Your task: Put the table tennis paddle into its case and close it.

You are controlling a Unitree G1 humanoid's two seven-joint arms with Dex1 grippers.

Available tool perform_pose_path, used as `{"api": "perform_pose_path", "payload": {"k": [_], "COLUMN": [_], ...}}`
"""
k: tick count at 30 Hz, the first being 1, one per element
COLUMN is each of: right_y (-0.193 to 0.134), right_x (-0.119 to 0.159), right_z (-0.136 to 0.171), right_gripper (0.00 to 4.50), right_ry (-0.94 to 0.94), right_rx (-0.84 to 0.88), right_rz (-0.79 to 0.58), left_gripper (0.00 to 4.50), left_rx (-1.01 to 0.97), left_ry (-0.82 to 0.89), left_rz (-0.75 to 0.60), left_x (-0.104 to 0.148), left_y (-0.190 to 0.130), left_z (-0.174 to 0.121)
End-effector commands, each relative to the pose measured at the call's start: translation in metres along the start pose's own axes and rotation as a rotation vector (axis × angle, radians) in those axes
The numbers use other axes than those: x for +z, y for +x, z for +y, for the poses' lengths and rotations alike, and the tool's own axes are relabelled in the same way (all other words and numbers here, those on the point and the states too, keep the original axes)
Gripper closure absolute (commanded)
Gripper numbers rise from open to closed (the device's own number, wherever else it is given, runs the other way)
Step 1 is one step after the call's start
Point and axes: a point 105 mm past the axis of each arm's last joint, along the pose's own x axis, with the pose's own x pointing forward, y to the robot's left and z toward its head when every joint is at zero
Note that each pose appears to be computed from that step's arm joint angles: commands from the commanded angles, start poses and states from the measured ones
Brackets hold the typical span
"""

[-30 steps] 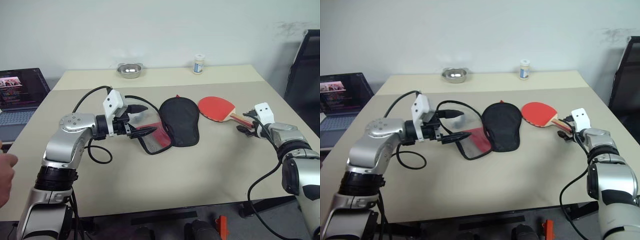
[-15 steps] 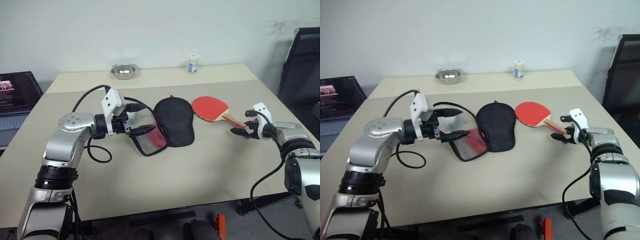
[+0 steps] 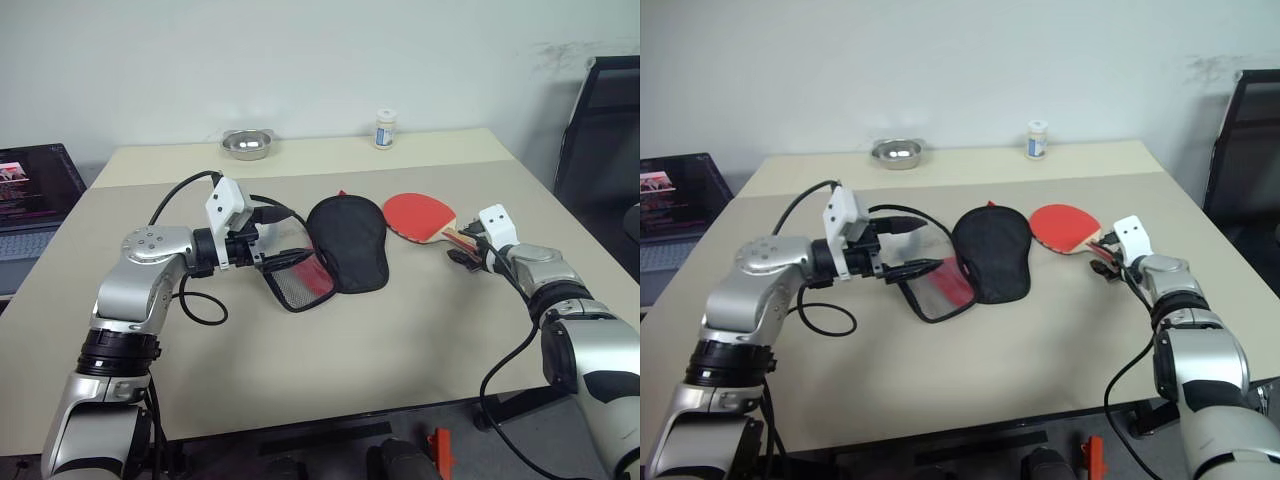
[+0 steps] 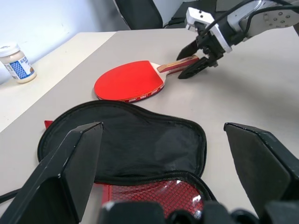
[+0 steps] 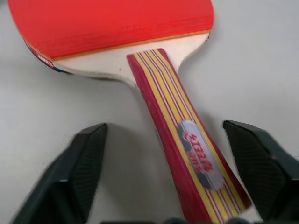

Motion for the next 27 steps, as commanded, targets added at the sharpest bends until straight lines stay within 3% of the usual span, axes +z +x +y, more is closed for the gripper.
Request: {"api": "perform_pose_path", "payload": {"k": [1,5,6,19,27], "right_y": [0.001,-0.003,-0.005,-0.032,-0.060], "right_x": [-0.005,-0.011,-0.012,-0.008,-0.032], "right_z": [0.000,-0.010,-0.013,-0.041,-0.012], "right_gripper": [1.87,3.13,3.25,3.25,3.25], "right_ry": [0.000,0.078,0.098,0.175,0.275], "right_rx": [-0.015,-0.059,-0.069,-0.118,-0.165], "right_rz": [0.032,0.049,0.051,0.017,0.077], "left_gripper": [0.00,0.00,0.00,0.00,0.00], "left_rx": [0.051,0.102,0.113,0.088,0.085], "left_ry": [0.066,0.072,0.072,0.068,0.063], "left_rz": [-0.029,-0.023,-0.022,0.003,-0.011], "left_x": [0.017,0.016,0.016,0.009,0.008], "left_y": [-0.012,-0.022,-0.024,-0.028,-0.021], "left_z": [0.011,0.021,0.023,0.015,0.017]}}
